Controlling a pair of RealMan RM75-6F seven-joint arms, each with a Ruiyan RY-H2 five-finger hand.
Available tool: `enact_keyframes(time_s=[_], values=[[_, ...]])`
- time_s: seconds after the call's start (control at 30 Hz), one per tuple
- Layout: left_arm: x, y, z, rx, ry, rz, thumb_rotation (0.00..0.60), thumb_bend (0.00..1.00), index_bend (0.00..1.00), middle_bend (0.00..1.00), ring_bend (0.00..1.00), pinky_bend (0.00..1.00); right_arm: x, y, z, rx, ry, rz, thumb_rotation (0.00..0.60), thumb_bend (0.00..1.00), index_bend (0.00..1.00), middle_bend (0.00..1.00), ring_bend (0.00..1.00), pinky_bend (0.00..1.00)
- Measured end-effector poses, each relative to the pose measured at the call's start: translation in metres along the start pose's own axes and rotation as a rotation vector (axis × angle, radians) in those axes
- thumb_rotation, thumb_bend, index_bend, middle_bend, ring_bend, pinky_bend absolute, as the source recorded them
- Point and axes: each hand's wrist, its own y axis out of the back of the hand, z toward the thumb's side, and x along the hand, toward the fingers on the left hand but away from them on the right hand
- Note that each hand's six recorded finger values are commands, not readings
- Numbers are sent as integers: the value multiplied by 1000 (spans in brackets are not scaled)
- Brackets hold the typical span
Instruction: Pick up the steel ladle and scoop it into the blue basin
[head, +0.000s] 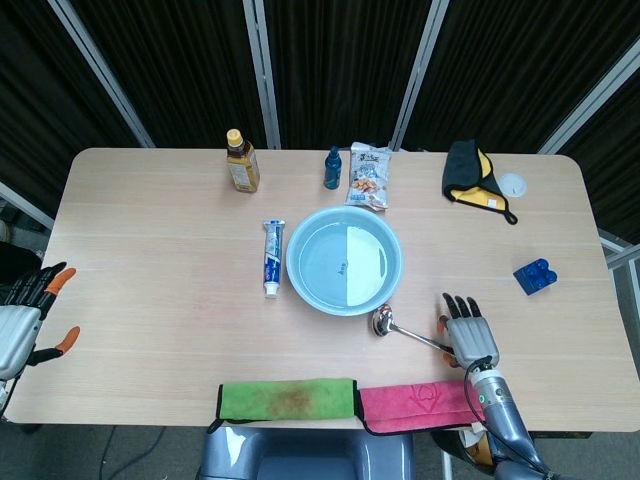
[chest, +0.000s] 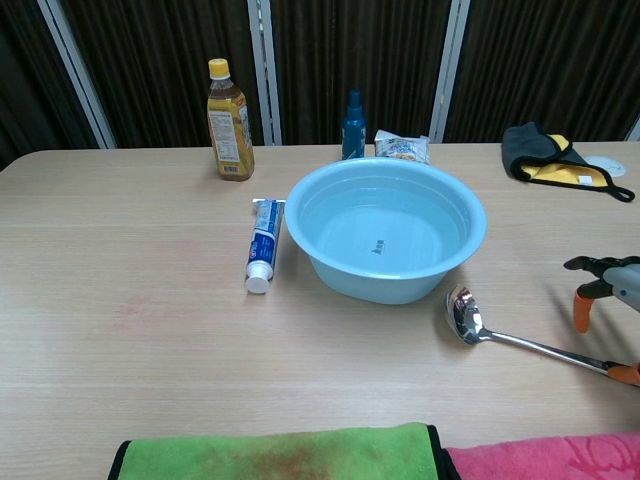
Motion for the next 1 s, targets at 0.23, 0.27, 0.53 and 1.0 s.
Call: enact_keyframes(time_s=[0.23,0.27,0.53,1.0], values=[[-1,5,-2,-14,-3,11,600,351,14,0,0,0,-2,-1,9,53,-15,25,600,187,417,0,0,0],[-1,5,-2,-16,-3,12,600,352,14,0,0,0,-2,-1,10,60,-17,29,600,189,417,0,0,0],[-2,5,-2,-27,-15,0,600,363,15,0,0,0,-10,-3,19,117,-27,75,600,192,417,0,0,0],[-3,4,-1,-31,-28,-10,600,371,16,0,0,0,-19,-3,24,148,-35,106,600,198,433,0,0,0]])
